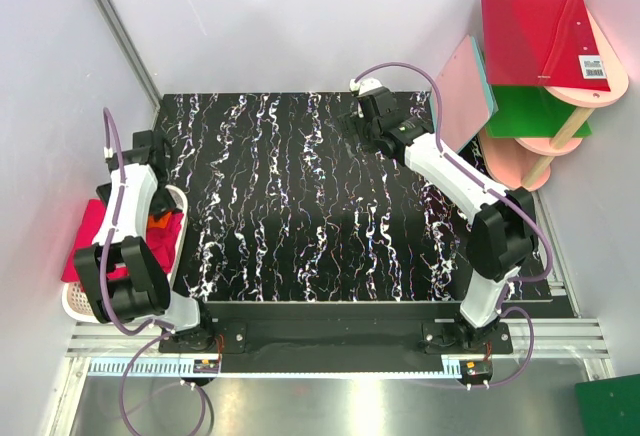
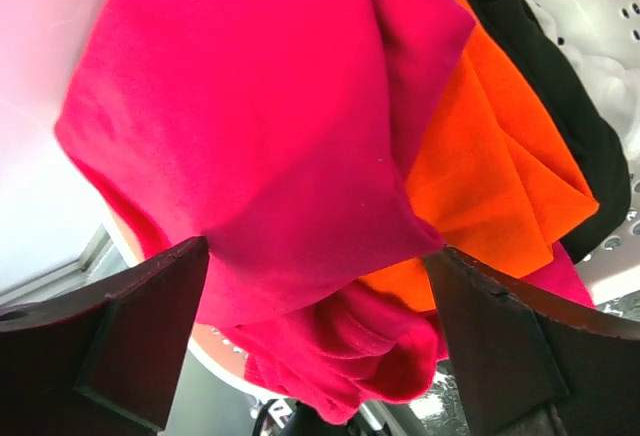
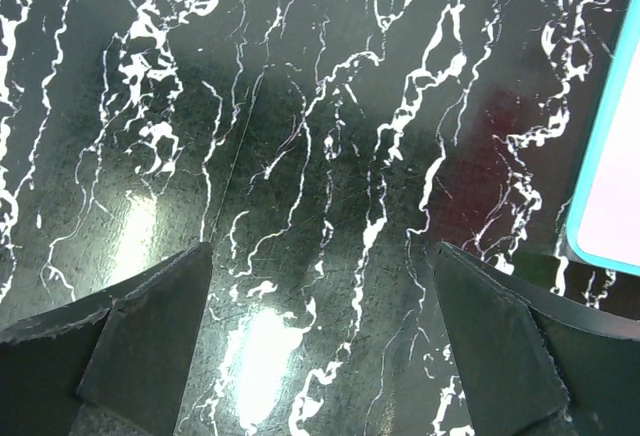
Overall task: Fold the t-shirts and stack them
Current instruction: Grab crumpled tshirt from bin with the left arm
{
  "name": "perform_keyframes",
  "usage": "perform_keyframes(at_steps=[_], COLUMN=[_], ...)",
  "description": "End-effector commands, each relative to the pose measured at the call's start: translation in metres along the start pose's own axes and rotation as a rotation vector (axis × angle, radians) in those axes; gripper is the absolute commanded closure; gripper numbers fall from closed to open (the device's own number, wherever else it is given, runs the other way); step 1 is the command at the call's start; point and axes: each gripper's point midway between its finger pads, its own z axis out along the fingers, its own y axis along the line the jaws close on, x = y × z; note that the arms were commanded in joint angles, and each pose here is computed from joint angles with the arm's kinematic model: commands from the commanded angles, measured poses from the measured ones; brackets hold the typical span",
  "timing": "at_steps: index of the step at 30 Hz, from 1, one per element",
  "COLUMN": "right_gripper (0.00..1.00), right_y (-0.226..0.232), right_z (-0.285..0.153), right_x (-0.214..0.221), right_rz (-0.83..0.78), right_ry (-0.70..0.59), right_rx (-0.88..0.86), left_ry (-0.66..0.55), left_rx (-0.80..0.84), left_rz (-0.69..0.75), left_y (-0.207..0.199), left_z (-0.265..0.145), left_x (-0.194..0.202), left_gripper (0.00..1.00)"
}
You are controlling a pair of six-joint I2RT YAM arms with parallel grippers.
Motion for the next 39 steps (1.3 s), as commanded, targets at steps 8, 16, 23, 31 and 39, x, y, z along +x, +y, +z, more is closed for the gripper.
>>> perform_keyframes(at_steps=[8,16,23,31,39], right_gripper=[0.00,0.00,0.00,0.00,0.00], right_y=[0.017,0.027,0.034,0.037,0.034], right_z=[-0.001,0.002,0.008,0.015,0.012], right_x=[0.004,0.013,0.012,0.007,-0.002], right_rz=[0.000,-0.007,-0.006,-0.014,-0.026], right_ry=[0.011,0.034,0.040,0.036,0.015], right_rx=[-0.059,-0.086,-0.105,-0.113,-0.103], left_ry=[-0.058,-0.210,-0.263,-0.221,-0.173], left_rx=[-0.048,-0.013,-0.018,-0.038,-0.017], left_rz=[-0.123,-0.272,-0.375,-0.287,-0.261], left_y=[0.007,0.042,0.067,0.055,0.037], left_z=[0.001,-0.042,-0.064,-0.046,-0.029], left_x=[-0.017,-0.033,-0.026,-0.021,-0.014], left_gripper=[1.00,1.00,1.00,0.08,0.01])
